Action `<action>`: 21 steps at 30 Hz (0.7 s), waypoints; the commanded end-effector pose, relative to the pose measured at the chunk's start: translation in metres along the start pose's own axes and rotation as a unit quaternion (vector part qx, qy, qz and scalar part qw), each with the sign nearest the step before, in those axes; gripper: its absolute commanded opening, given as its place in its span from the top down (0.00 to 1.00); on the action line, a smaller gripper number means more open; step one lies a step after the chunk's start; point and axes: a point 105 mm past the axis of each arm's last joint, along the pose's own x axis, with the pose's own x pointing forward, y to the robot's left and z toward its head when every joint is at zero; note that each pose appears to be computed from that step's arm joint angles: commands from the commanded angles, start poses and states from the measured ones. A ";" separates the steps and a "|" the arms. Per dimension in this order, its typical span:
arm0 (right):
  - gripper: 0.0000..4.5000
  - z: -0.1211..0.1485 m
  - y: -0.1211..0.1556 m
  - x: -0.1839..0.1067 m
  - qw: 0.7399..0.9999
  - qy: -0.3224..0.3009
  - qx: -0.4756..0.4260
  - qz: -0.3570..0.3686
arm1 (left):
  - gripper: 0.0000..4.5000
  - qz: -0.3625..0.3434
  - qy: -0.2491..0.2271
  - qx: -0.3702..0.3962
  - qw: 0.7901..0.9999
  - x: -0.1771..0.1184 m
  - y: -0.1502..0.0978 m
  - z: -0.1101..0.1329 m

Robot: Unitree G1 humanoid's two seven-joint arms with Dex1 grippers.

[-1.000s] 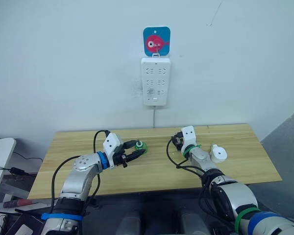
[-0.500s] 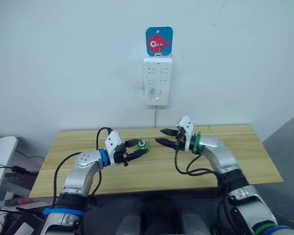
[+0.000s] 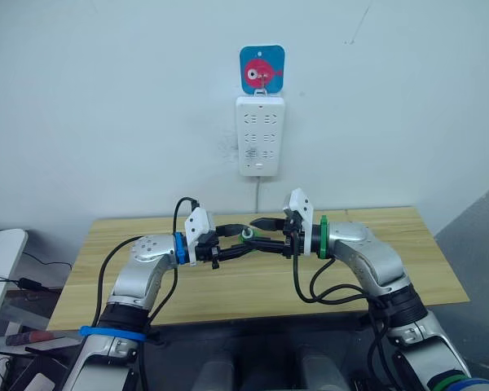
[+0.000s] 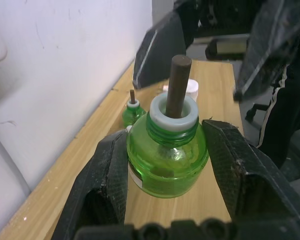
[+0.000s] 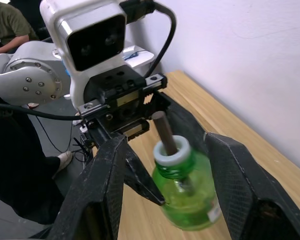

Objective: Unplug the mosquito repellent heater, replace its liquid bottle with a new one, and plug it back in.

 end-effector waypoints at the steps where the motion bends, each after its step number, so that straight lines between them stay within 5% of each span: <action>1: 0.44 0.005 0.001 0.000 0.999 0.005 -0.046 0.002 | 0.52 -0.018 -0.020 0.014 1.000 0.005 -0.003 0.012; 7: 0.44 0.003 -0.001 0.000 0.998 0.007 -0.057 -0.006 | 0.52 -0.022 -0.020 0.013 0.999 0.006 -0.005 0.012; 14: 0.82 -0.001 -0.001 0.001 0.997 0.015 -0.071 0.001 | 0.52 -0.021 -0.023 0.011 0.999 0.007 -0.005 0.012; 21: 0.82 -0.002 0.000 0.000 0.996 0.020 -0.085 0.008 | 0.52 -0.020 -0.026 0.010 0.999 0.008 -0.007 0.013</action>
